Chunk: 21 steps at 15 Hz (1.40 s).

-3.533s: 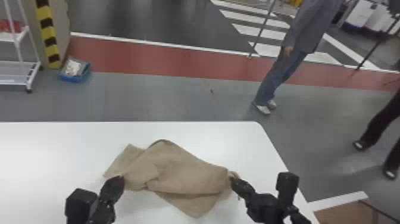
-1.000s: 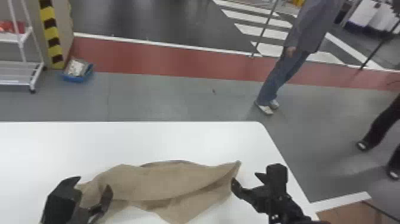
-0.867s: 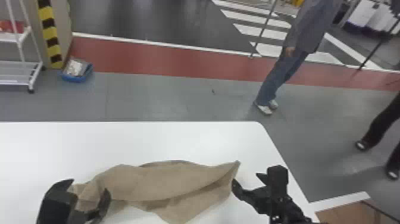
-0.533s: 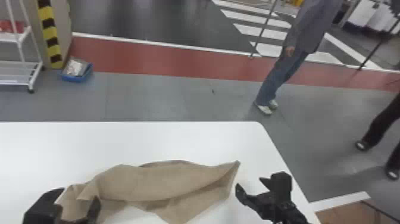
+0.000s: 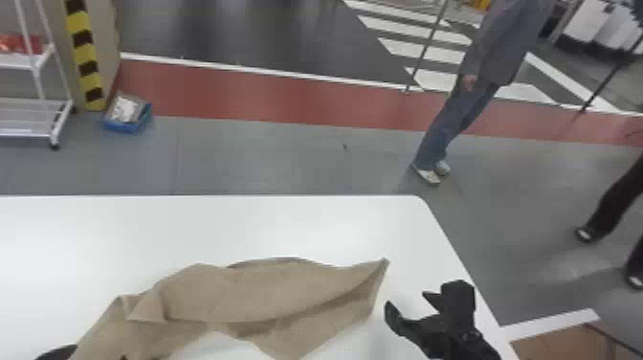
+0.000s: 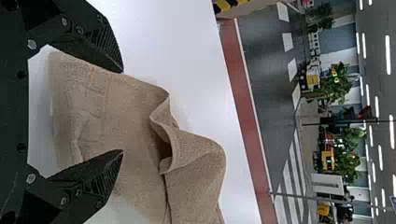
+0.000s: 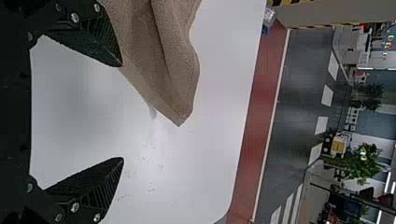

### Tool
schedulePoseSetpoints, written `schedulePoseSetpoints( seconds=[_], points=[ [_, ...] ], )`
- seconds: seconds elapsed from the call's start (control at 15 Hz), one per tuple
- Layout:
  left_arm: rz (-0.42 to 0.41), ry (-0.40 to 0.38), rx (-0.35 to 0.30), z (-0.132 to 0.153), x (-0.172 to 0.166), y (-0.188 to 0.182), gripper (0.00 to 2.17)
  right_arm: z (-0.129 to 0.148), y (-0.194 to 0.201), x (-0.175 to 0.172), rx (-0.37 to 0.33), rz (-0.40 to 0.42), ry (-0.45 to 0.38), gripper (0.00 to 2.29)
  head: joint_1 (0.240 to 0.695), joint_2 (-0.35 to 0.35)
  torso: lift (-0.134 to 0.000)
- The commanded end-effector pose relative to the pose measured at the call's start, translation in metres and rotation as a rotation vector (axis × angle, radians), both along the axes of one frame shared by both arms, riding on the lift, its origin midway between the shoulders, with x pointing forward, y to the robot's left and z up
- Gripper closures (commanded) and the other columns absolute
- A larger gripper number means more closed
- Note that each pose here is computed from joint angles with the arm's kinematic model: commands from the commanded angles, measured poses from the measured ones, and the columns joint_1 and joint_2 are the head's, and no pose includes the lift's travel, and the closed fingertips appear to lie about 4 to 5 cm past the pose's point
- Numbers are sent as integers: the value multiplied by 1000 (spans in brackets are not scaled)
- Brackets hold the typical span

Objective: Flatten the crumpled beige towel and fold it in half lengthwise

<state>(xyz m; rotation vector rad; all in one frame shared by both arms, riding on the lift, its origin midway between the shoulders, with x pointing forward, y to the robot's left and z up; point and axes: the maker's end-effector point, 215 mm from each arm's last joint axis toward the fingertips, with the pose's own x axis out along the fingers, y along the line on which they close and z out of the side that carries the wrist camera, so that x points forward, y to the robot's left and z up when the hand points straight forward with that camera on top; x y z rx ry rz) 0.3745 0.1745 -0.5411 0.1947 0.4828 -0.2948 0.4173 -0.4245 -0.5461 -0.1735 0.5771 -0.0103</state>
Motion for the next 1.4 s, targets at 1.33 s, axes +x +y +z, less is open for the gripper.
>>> schedulePoseSetpoints(
  seconds=[1.33],
  points=[
    [77,136,-3,-36,4,60,414,23,12,-13,52,4,-16,194,695,-238,0]
  ],
)
